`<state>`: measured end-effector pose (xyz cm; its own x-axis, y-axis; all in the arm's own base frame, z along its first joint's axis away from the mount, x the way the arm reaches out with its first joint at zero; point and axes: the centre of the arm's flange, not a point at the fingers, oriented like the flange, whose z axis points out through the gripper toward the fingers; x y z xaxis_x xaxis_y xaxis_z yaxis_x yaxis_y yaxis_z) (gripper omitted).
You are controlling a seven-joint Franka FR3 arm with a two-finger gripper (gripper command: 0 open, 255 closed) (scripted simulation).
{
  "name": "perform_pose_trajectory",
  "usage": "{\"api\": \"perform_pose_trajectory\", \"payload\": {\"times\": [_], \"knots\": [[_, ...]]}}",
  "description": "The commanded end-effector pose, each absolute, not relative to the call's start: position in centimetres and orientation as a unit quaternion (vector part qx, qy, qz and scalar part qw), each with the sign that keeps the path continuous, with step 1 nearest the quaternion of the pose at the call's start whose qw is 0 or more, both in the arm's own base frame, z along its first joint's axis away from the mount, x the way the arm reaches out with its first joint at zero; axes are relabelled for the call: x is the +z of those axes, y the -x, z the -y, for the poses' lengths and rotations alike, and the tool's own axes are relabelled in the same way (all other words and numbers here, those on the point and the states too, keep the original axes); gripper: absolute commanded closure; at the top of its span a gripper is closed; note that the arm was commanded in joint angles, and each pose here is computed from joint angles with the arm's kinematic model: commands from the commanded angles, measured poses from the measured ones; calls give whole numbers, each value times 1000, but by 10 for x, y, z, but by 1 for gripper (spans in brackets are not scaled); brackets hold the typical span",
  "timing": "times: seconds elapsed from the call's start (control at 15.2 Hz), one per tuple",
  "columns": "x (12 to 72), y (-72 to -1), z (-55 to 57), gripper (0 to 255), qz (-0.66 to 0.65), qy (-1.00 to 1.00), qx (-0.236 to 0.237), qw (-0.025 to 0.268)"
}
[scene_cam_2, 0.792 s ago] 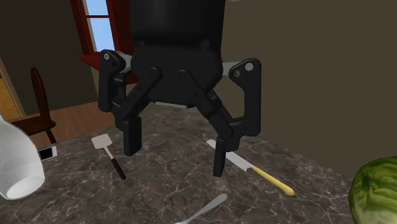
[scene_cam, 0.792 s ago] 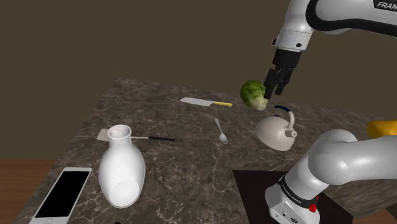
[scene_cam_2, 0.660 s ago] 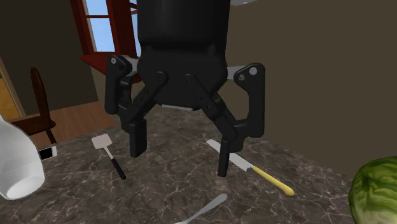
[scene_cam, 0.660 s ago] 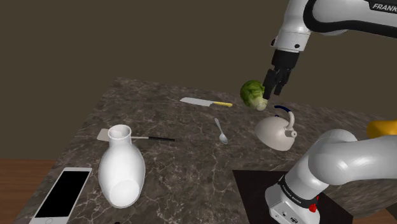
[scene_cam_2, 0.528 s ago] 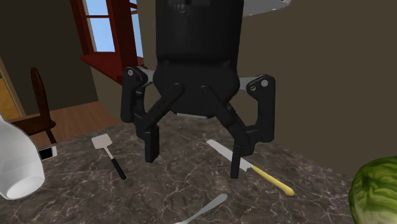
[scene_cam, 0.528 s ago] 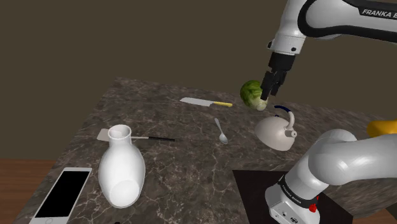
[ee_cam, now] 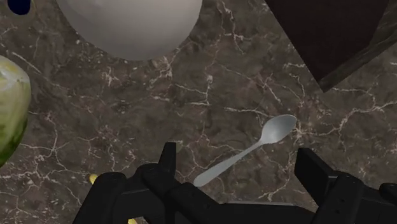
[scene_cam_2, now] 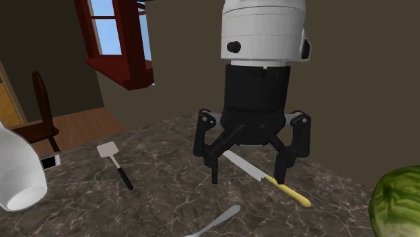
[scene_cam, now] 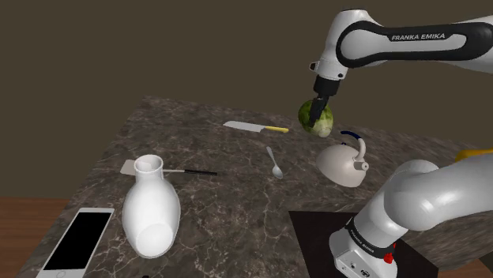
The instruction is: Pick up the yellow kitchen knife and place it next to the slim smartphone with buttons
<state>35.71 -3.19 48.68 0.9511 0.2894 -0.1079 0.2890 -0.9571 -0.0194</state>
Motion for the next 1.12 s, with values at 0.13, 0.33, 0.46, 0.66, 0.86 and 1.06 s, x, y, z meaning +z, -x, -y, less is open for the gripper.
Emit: {"api": "perform_pose_trajectory", "payload": {"times": [0.13,0.33,0.46,0.66,0.86,1.06], "knots": [[457,-396,46,0,209,977,42,-3],[437,-425,53,0,254,967,32,-6],[423,-445,56,0,283,959,26,-8],[403,-476,58,0,327,945,16,-11],[384,-507,58,0,370,929,7,-14],[365,-539,54,0,413,911,-3,-17]]}}
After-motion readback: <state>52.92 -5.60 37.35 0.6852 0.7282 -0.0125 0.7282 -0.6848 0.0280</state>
